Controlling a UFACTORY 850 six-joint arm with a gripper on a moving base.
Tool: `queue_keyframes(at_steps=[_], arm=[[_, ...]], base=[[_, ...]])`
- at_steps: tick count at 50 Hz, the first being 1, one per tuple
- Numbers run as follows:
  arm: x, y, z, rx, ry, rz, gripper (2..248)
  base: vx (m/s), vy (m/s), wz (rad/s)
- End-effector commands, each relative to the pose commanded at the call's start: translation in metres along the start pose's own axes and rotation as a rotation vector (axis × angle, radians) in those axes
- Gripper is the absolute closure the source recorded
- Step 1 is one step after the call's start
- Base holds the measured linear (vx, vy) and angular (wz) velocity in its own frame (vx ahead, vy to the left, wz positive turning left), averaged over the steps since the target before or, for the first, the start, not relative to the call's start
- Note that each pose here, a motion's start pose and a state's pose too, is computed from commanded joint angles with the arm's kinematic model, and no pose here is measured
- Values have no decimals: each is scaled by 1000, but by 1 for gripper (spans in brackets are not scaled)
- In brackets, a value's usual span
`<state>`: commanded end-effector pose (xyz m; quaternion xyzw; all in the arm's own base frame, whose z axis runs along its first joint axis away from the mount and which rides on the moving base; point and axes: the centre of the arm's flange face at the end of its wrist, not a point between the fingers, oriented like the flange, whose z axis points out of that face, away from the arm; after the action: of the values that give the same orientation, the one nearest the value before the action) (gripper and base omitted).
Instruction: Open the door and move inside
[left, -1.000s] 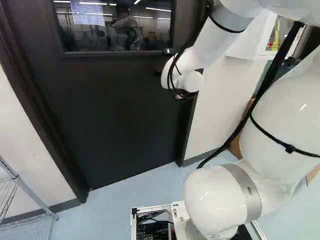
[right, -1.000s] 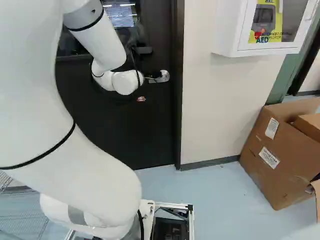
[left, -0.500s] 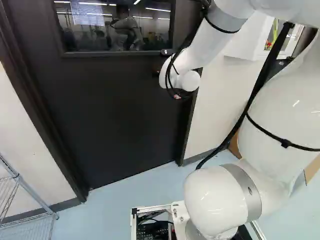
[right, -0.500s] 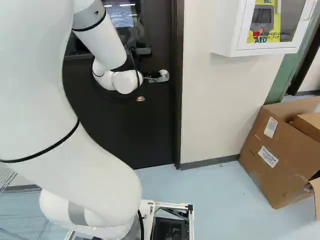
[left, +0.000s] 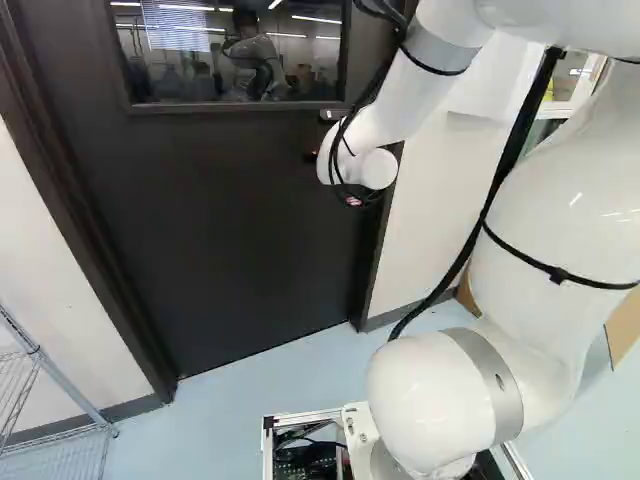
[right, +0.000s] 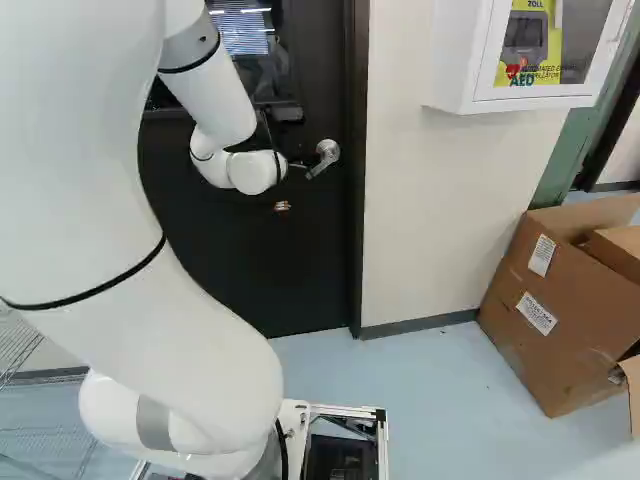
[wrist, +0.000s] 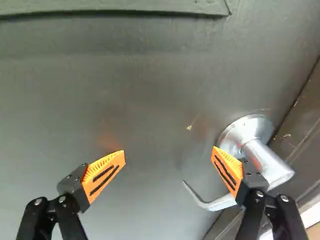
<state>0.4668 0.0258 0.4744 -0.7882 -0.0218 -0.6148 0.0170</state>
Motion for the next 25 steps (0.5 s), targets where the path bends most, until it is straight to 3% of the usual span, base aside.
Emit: queue_keyframes(at_steps=[25], arm=[[-25, 0, 10, 0, -57, 0, 3]], base=[[0, 0, -2]])
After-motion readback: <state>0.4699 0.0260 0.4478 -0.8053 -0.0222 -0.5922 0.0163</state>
